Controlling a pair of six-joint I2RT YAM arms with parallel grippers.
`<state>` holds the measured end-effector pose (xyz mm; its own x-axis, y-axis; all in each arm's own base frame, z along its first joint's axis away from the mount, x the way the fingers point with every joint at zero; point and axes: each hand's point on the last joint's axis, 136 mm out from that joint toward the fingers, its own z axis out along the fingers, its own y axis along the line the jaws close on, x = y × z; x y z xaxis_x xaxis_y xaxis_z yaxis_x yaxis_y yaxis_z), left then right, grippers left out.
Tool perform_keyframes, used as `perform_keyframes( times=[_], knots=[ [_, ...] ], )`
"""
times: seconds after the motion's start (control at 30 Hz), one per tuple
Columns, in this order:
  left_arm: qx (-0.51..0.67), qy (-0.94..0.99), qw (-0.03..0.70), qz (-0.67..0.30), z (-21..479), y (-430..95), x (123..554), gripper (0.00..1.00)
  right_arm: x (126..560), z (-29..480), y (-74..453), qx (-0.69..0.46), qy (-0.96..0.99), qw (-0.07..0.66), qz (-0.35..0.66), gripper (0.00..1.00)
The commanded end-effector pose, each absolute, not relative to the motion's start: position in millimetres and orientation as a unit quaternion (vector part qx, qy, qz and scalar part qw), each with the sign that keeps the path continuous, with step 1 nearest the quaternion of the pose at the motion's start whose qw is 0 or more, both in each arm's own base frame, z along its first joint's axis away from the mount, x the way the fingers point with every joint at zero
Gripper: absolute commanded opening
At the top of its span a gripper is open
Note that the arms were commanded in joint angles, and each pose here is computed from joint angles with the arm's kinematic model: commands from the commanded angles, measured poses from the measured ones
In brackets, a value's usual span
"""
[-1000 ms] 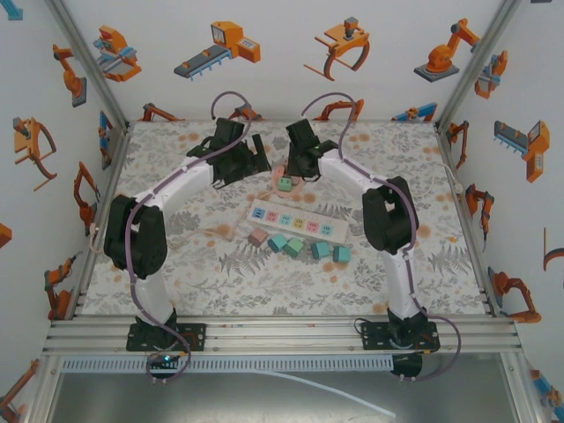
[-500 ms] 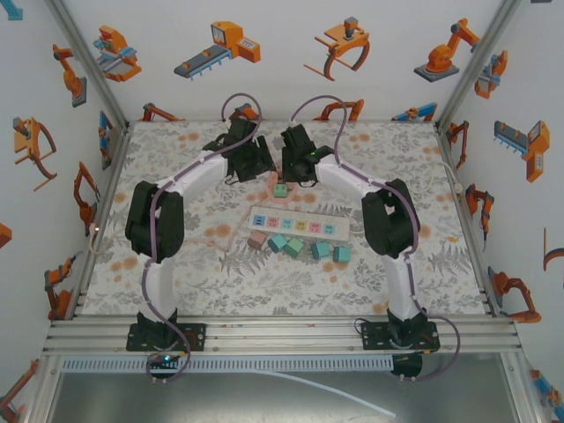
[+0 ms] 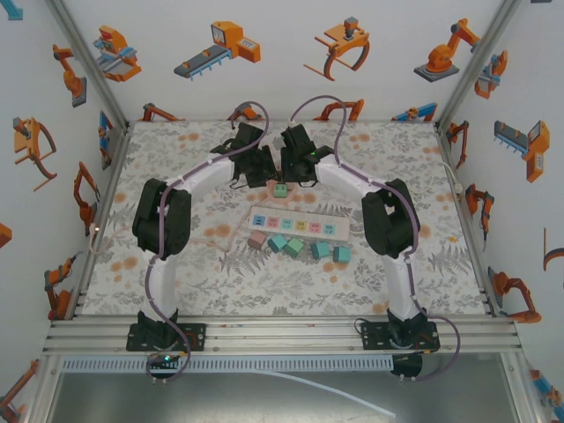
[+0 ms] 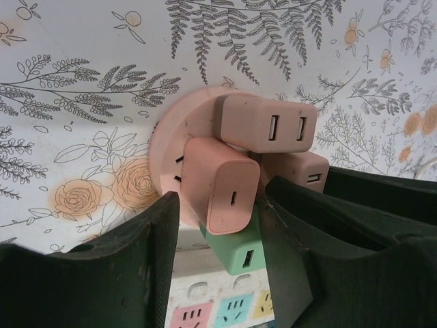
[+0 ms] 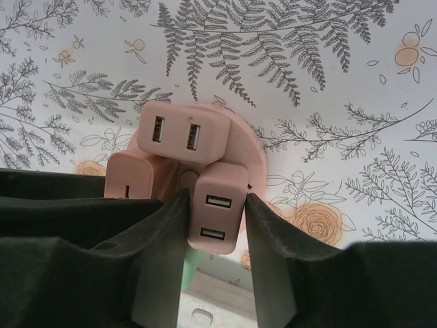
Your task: Pull the plug off the socket
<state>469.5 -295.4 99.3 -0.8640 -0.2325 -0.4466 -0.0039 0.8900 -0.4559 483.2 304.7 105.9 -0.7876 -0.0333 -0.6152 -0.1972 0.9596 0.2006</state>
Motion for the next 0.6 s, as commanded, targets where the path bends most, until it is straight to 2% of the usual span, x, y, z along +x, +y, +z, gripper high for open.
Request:
perform_keyframes(
  times=[0.0, 0.13, 0.23, 0.37, 0.57],
  knots=[
    [-0.061, 0.941, 0.243, -0.226, 89, -298, 469, 0.49, 479, 91, 306, -0.071, 0.942, 0.307, 0.120, 0.44],
    [-0.065, 0.945, 0.236, -0.216, 78, -294, 467, 0.49, 483, 89, 306, -0.067, 0.942, 0.310, 0.114, 0.43],
    [-0.067, 0.948, 0.227, -0.212, 70, -293, 463, 0.48, 484, 91, 306, -0.059, 0.941, 0.311, 0.115, 0.37],
    [-0.072, 0.950, 0.222, -0.208, 62, -290, 460, 0.34, 486, 99, 306, -0.050, 0.939, 0.319, 0.121, 0.34],
    [-0.045, 0.953, 0.218, -0.208, 52, -303, 456, 0.22, 490, 113, 308, -0.029, 0.934, 0.331, 0.133, 0.28]
  ],
)
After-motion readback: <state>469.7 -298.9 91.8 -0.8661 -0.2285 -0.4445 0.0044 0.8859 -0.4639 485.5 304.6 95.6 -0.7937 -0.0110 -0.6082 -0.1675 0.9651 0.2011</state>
